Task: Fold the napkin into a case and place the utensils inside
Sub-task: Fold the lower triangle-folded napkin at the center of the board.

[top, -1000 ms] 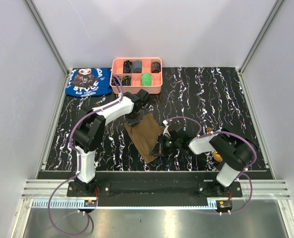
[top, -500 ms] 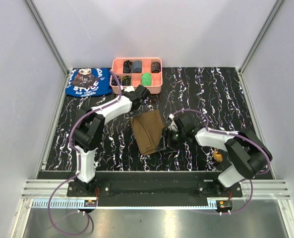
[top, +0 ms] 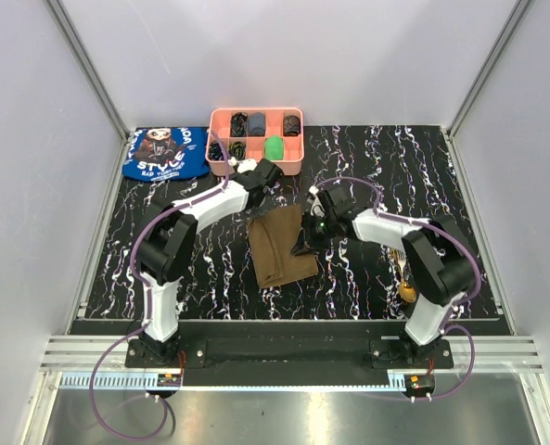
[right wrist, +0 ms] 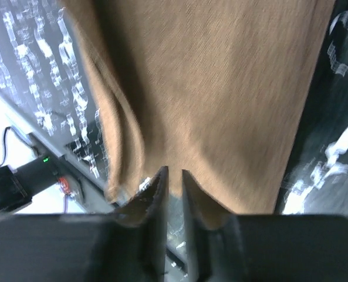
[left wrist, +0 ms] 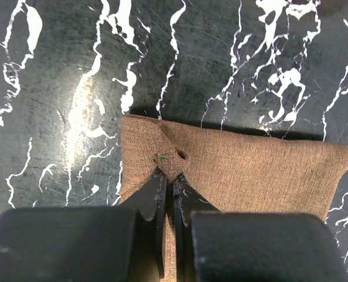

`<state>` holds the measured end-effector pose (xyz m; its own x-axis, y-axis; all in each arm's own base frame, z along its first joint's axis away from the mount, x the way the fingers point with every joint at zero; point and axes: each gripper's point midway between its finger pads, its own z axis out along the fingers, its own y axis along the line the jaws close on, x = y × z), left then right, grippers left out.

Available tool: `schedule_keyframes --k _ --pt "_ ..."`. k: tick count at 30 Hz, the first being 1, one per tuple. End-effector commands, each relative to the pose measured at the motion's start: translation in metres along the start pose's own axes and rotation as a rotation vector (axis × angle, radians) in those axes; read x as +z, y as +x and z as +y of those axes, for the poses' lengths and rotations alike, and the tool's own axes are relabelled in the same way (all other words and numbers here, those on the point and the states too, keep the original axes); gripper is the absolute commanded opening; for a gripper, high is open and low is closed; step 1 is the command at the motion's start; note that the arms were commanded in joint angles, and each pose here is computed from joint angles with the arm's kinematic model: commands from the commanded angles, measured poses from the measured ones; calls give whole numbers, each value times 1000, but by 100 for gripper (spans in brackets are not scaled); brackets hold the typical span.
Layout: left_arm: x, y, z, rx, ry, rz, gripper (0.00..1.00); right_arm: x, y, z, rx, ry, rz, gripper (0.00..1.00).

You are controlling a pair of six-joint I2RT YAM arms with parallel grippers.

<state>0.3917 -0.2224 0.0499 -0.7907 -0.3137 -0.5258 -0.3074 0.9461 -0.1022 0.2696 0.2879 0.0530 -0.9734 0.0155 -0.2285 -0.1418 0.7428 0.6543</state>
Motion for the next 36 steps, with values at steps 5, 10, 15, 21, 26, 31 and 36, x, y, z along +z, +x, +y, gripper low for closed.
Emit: schedule_keyframes --k 5,10,15,21,26,31,36 --pt "2 3 -16 21 52 -4 2 11 -58 20 -90 -3 -95 6" --pt "1 5 -21 14 72 2 2 27 -75 21 -101 -15 -89 2" --pt "1 9 -29 20 90 8 2 47 -85 16 -93 -18 -70 0" --pt "7 13 -40 20 111 24 2 61 -89 3 -65 -11 -48 0" --pt "12 17 -46 19 128 27 3 64 -84 -6 -43 -6 -31 0" --pt "15 20 -46 13 128 32 5 42 -88 -1 -33 0 -66 4" --pt "11 16 -46 0 130 20 6 16 -66 18 -24 -81 -35 18"
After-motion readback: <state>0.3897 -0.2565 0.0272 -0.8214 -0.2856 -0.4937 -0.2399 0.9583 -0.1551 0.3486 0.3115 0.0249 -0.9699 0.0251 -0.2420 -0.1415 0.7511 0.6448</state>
